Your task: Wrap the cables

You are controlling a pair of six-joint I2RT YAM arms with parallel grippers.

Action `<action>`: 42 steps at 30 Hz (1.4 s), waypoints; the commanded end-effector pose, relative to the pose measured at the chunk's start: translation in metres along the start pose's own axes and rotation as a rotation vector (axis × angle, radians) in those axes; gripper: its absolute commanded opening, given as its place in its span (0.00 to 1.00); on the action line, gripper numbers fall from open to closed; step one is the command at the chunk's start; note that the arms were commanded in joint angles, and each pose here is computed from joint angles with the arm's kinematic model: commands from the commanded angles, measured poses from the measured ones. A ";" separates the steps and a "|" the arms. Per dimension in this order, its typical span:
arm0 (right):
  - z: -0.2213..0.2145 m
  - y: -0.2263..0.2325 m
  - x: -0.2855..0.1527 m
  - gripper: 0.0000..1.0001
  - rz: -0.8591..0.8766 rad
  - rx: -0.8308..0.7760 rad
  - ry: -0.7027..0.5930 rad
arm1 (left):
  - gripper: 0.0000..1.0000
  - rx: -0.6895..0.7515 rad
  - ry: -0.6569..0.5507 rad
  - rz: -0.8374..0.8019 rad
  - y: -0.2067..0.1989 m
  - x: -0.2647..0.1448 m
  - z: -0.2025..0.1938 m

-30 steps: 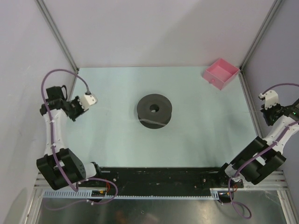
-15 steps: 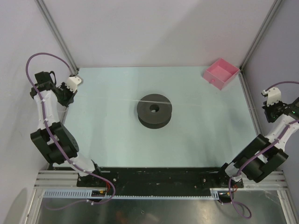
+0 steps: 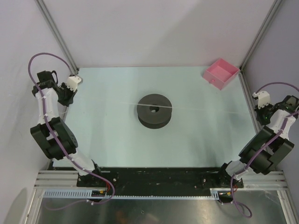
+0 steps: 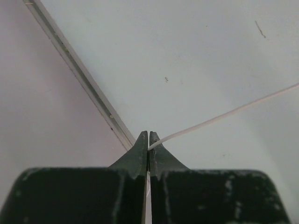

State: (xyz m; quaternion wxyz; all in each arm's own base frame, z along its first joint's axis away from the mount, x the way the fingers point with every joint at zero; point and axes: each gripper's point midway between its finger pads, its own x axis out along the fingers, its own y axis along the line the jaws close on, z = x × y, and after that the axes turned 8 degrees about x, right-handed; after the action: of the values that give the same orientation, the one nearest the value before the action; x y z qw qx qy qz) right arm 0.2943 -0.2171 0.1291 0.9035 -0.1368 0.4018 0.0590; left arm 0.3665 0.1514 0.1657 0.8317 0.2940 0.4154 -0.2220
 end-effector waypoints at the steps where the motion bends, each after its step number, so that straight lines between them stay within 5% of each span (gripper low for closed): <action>1: -0.026 0.023 0.000 0.00 0.089 -0.083 0.164 | 0.00 0.044 -0.027 0.145 0.029 -0.018 0.015; 4: -0.024 0.072 0.002 0.09 0.259 -0.100 0.205 | 0.00 0.156 -0.112 0.104 0.000 -0.021 0.055; 8: 0.000 0.113 -0.002 0.66 0.364 -0.093 0.161 | 0.00 0.365 -0.281 0.040 -0.062 -0.034 0.134; 11: 0.031 0.133 -0.012 0.80 0.409 -0.089 0.064 | 0.00 0.548 -0.427 -0.011 -0.119 -0.051 0.193; 18: 0.153 0.185 -0.059 0.83 0.549 0.069 -0.301 | 0.00 0.886 -0.752 -0.094 -0.243 -0.099 0.293; 24: 0.236 0.269 -0.107 0.82 0.829 0.142 -0.482 | 0.03 1.066 -0.872 -0.139 -0.313 -0.113 0.330; 33: 0.270 0.387 -0.152 0.80 1.247 0.196 -0.398 | 0.08 1.154 -0.927 -0.092 -0.343 -0.110 0.346; 42: 0.268 0.442 -0.170 0.79 1.399 0.144 -0.343 | 0.09 1.155 -0.937 -0.081 -0.346 -0.109 0.348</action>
State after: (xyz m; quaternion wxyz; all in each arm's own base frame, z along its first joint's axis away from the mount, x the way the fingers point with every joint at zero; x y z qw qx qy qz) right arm 0.2834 0.2699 0.3130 0.7305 0.2212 0.2768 0.5838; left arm 0.2864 -0.3163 0.3113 0.6275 0.5356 -0.1330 -0.5492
